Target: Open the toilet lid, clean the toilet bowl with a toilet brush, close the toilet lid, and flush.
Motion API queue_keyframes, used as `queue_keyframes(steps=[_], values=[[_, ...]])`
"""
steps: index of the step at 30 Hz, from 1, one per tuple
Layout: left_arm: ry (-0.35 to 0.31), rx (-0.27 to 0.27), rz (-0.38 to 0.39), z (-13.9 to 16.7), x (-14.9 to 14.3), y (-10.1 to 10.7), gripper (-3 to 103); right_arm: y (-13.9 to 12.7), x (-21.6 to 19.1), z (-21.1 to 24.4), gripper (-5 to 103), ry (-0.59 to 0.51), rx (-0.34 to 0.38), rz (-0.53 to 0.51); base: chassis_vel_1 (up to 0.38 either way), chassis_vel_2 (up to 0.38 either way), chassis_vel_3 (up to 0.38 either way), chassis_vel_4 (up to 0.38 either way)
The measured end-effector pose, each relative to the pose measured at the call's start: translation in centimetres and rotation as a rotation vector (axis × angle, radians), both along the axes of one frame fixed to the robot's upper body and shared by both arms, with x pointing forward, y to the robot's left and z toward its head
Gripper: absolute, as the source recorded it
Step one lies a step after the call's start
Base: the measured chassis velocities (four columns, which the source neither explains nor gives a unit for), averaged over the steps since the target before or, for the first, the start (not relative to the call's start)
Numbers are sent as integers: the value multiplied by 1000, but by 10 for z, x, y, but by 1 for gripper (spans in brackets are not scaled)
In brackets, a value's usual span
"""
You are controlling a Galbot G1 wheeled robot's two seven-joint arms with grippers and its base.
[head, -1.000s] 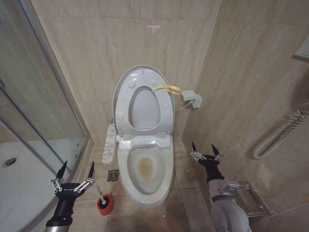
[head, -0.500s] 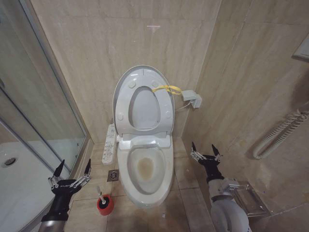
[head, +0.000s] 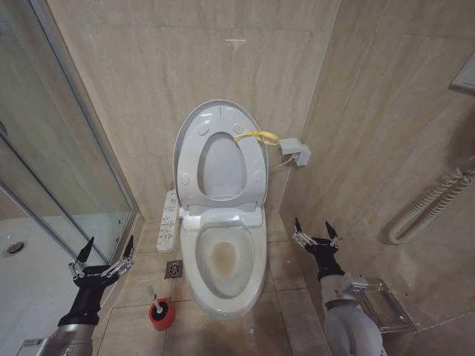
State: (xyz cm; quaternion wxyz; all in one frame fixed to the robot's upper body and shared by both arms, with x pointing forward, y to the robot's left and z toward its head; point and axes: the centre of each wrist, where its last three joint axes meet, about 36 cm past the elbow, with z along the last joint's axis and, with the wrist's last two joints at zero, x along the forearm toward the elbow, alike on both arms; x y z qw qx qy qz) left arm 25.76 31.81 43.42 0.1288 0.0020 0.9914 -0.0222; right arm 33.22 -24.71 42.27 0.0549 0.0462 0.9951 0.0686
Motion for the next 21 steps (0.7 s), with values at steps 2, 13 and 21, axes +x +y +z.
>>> queue_keyframes(steps=[2,13,21], values=[[7,8,2,-2,0,-4,100,0,0,0,100,0,0,0,0,0,0,0],[23,25,-1,-6,1,-9,100,0,0,0,100,0,0,0,0,0,0,0],[26,28,-1,-7,1,-9,100,0,0,0,100,0,0,0,0,0,0,0]])
